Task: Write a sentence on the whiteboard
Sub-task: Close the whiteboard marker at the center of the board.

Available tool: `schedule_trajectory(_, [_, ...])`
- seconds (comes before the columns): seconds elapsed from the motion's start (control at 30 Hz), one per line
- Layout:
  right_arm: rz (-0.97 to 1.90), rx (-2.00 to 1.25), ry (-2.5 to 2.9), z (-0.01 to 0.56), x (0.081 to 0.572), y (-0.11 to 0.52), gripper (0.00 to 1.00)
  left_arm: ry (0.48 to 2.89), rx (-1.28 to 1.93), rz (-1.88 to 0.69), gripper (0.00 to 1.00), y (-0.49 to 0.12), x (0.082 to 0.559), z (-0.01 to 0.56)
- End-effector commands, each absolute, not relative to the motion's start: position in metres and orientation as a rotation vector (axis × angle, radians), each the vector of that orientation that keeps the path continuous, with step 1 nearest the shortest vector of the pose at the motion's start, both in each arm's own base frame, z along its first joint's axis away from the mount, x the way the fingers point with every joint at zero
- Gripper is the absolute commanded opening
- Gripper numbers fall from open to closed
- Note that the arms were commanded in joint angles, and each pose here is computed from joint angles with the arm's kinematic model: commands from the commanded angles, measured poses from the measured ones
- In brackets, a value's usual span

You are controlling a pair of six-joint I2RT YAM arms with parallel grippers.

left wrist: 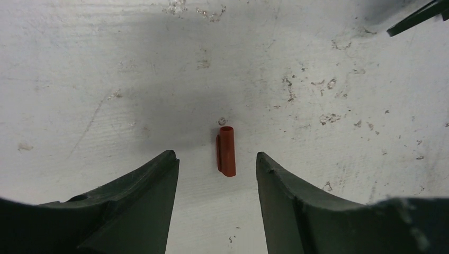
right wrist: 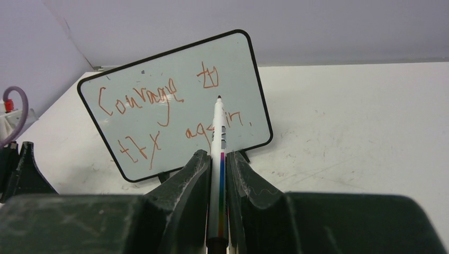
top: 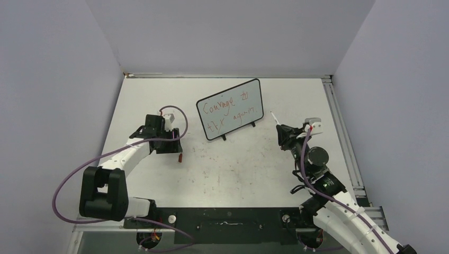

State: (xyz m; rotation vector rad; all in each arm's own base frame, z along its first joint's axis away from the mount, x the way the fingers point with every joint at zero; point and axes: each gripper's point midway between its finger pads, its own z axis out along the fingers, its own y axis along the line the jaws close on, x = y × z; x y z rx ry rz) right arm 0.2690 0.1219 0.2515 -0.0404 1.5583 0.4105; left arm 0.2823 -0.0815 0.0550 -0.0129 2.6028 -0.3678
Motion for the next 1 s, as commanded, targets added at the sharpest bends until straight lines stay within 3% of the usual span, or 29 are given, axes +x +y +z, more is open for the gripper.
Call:
schedule_trajectory(0.0, [0.426, -0.015, 1.511, 0.270, 0.263, 0.117, 0.10, 2.609, -0.051, -0.327, 0.51, -0.079, 0.293, 0.058])
schedule_trajectory(0.6, [0.378, 0.011, 1.518, 0.268, 0.267, 0.110, 0.10, 2.721, -0.059, -0.247, 0.38, -0.093, 0.276, 0.038])
schedule_trajectory(0.97, [0.380, 0.016, 1.505, 0.273, 0.264, 0.107, 0.09, 2.800, -0.089, -0.183, 0.24, -0.092, 0.271, 0.023])
